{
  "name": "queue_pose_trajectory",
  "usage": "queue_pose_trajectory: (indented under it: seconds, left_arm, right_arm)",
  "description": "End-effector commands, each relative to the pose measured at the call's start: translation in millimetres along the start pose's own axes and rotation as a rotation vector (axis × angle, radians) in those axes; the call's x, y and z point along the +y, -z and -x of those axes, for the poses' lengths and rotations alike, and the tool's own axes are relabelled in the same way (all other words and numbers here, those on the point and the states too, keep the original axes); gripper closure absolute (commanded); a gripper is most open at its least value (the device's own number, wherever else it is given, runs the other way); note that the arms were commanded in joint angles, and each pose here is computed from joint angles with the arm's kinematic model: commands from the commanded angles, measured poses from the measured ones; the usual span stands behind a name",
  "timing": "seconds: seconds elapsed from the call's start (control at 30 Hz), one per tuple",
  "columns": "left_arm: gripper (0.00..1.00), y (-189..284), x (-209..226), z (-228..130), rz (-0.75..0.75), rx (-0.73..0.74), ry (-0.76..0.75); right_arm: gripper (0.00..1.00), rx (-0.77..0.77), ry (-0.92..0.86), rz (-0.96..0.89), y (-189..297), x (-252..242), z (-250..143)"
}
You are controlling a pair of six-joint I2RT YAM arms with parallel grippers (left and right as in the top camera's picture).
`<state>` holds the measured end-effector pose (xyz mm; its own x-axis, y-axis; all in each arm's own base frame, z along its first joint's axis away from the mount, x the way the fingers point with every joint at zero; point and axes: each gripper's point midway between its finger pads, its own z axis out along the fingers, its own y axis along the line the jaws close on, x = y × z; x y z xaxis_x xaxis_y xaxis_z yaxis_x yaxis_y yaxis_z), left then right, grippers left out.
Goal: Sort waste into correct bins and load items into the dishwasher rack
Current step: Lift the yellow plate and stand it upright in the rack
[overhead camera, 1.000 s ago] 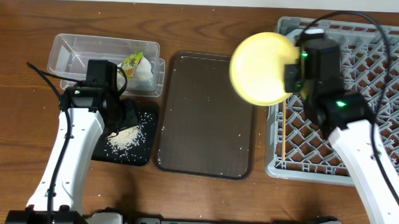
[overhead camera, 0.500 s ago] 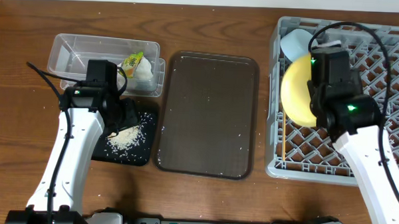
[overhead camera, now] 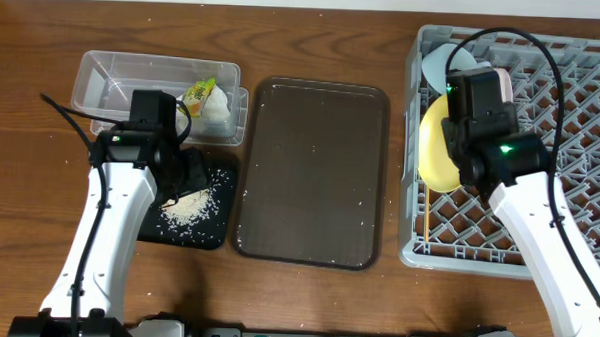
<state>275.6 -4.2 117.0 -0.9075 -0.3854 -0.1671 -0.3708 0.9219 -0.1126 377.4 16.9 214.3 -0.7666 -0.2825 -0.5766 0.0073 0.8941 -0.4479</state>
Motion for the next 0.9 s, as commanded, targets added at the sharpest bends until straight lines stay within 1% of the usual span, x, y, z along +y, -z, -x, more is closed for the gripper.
queue_pose_trajectory:
  seconds: [0.0,0.07,0.13,0.2,0.3,0.37,0.43,0.47,0.53,0.57,0.7,0.8,0.83,0.87]
  left_arm:
    - [0.37,0.4,3.2,0.4,0.012,-0.004,0.01]
    - [0.37,0.4,3.2,0.4,0.012,-0.004,0.01]
    - [0.37,0.4,3.2,0.4,0.012,-0.004,0.01]
    - [0.37,0.4,3.2,0.4,0.012,-0.004,0.01]
    - [0.37,0.4,3.2,0.5,0.012,-0.004,0.01]
    - [0.37,0.4,3.2,0.4,0.012,-0.004,0.01]
    - [0.37,0.4,3.5,-0.3,0.013,-0.001,0.01]
    - [0.37,0.5,3.6,-0.4,0.013,-0.001,0.01]
    - [0.37,0.6,3.8,-1.1,0.014,0.001,0.01]
    - [0.32,0.8,3.8,-1.0,0.014,0.001,0.01]
    - [0.3,3.2,3.2,0.0,0.01,-0.008,-0.016]
    - [0.26,12.1,0.5,4.3,0.001,-0.033,-0.079]
    - [0.24,16.6,-0.8,7.0,-0.004,-0.046,-0.092]
    - [0.21,19.8,-2.6,9.6,-0.01,-0.056,-0.106]
  right_arm:
    - [0.99,-0.04,-0.073,0.231,9.6,46.7,10.2]
    - [0.97,-0.057,-0.091,0.293,13.1,57.5,15.3]
    - [0.81,-0.065,-0.094,0.333,15.1,63.8,17.6]
    - [0.77,-0.065,-0.095,0.358,16.4,68.0,18.0]
    - [0.67,-0.064,-0.092,0.404,19.3,75.3,17.8]
    - [0.63,-0.064,-0.092,0.413,20.0,76.7,17.7]
    - [0.62,-0.062,-0.114,0.413,20.5,76.1,18.2]
    - [0.61,-0.06,-0.149,0.413,21.3,74.8,19.0]
    - [0.56,-0.063,-0.24,0.413,24.1,69.4,22.7]
    - [0.52,-0.073,-0.292,0.412,26.3,64.3,26.2]
    - [0.48,-0.143,-0.36,0.506,41.2,55.5,42.7]
    - [0.46,-0.171,-0.409,0.535,44.0,37.6,47.0]
    - [0.43,-0.174,-0.429,0.538,42.2,29.9,47.0]
    - [0.42,-0.167,-0.451,0.542,38.4,21.6,44.9]
